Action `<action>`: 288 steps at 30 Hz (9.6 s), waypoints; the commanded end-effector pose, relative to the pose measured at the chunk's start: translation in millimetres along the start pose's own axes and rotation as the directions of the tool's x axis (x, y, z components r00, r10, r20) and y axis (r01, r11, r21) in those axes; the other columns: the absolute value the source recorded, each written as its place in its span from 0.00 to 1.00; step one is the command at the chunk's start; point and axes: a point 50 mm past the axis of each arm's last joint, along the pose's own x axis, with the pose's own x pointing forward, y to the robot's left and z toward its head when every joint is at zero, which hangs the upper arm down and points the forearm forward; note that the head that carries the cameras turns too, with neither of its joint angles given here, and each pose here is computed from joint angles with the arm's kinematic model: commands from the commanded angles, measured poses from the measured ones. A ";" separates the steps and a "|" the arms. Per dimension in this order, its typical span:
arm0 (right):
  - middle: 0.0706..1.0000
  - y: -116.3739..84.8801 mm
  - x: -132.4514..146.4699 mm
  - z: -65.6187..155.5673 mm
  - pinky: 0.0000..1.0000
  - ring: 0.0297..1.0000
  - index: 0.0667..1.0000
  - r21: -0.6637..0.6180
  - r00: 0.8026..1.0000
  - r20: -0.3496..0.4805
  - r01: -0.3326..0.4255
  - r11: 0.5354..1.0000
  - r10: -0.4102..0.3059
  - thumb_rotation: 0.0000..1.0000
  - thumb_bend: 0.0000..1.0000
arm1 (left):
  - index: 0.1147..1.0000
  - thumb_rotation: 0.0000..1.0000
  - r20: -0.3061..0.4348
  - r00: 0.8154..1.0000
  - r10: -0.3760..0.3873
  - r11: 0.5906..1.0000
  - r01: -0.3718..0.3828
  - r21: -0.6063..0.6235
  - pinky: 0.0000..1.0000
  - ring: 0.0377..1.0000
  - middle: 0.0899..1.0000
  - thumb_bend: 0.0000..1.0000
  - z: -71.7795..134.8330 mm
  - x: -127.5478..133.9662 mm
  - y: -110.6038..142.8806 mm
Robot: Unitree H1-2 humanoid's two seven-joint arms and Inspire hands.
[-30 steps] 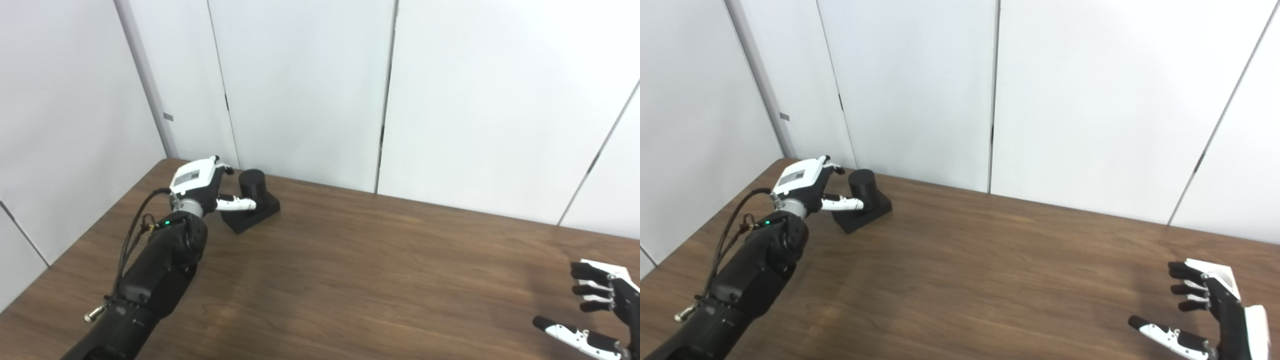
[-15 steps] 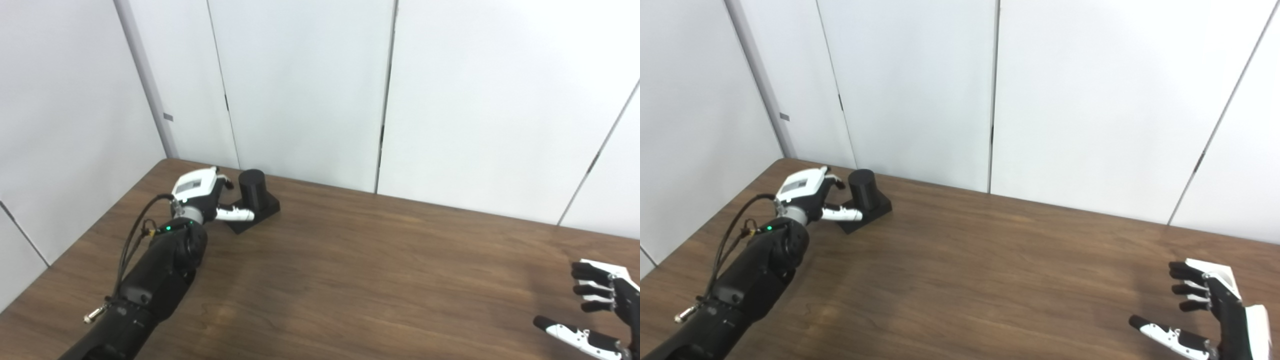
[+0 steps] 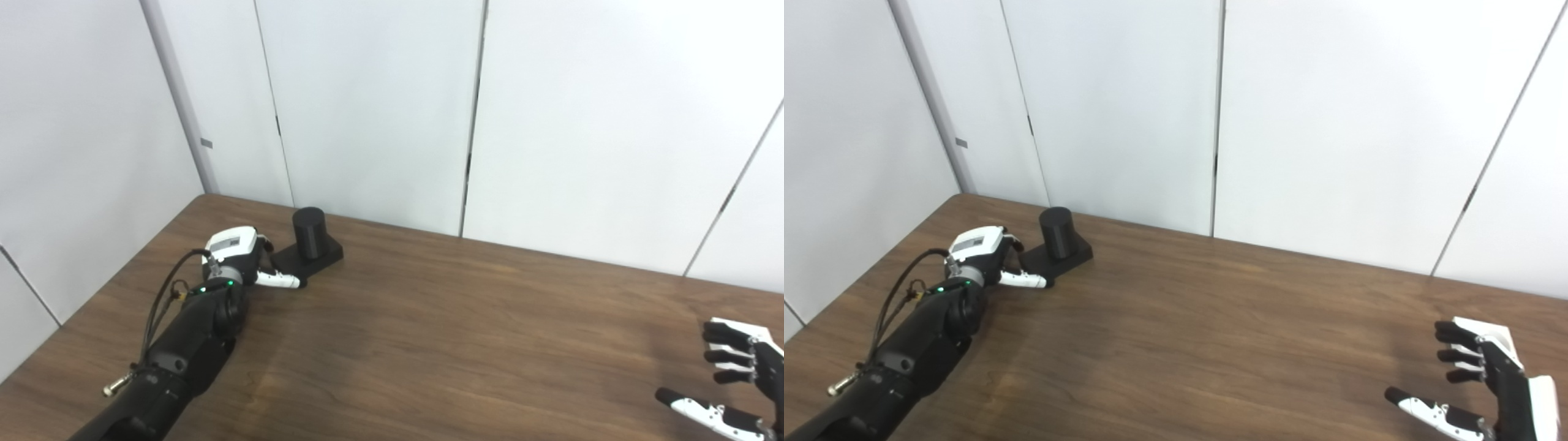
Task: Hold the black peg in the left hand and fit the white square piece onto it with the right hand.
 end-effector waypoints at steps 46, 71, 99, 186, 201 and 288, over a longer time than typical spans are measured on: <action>0.67 -11.0 6.4 19.4 0.47 0.59 0.67 0.030 0.994 0.077 0.070 0.997 -0.073 0.00 0.54 | 0.56 0.28 0.151 0.988 -0.031 0.980 0.000 0.201 0.89 0.99 0.88 0.89 32.0 29.5 11.7; 0.67 -16.1 9.8 13.1 0.47 0.59 0.66 0.022 0.995 0.069 0.073 0.997 -0.074 0.00 0.53 | 0.41 0.06 0.321 0.942 -0.098 0.992 0.066 0.110 0.85 0.90 0.82 0.52 42.4 -5.2 -20.1; 0.69 -10.4 13.6 2.2 0.52 0.63 0.68 0.055 0.997 0.068 0.039 0.998 -0.043 0.00 0.53 | 0.42 0.07 0.827 0.544 -0.144 0.981 0.191 0.045 0.82 0.94 0.87 0.52 157.7 -116.4 -80.5; 0.88 -37.9 221.2 18.7 0.80 0.88 0.83 -0.845 0.890 -0.388 -0.447 0.294 0.239 0.19 0.90 | 0.42 0.06 0.819 0.488 -0.303 0.953 0.136 0.271 0.76 0.88 0.84 0.52 131.8 -117.1 -111.9; 0.87 -18.3 231.9 3.4 0.74 0.86 0.73 -0.800 0.849 -0.450 -0.521 0.297 0.278 0.16 0.85 | 0.42 0.06 0.816 0.493 -0.302 0.953 0.139 0.269 0.76 0.86 0.83 0.52 135.5 -126.1 -106.9; 0.78 -25.0 159.5 151.9 0.75 0.84 0.44 -0.725 0.640 0.204 -0.409 0.554 0.741 0.14 0.52 | 0.42 0.07 0.800 0.523 -0.293 0.956 0.139 0.259 0.82 0.93 0.88 0.52 197.4 -134.0 -121.6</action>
